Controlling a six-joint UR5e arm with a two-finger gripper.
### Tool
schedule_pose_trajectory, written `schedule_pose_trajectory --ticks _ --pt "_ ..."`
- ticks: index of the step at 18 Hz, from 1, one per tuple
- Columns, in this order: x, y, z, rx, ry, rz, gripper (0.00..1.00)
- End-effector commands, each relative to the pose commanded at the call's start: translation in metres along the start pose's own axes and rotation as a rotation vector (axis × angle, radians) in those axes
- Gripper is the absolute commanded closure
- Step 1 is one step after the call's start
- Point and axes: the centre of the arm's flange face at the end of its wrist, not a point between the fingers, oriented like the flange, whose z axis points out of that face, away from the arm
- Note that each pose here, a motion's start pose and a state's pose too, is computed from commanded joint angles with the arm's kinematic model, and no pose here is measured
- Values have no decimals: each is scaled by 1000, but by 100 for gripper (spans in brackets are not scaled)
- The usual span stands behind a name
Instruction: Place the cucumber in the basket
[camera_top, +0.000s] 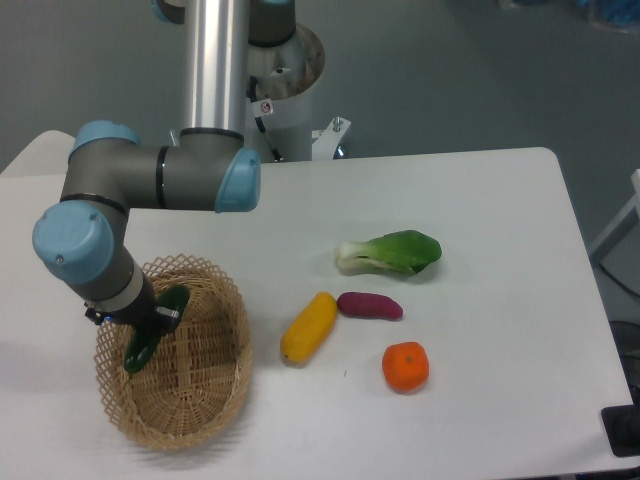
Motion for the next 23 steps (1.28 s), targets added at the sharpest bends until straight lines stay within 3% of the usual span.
schedule_pose_trajectory --ticks 9,13,15,17,18,23 --pt "-1 -5 8 8 -13 4 73" --pt "-2 -9 0 25 -18 10 36" --pt "-3 -9 -4 33 -19 13 26" --pt "-4 -11 -11 48 -23 19 6" --pt "-7 -15 -20 64 -31 20 0" --pt "-52 -26 -56 113 -125 -6 0"
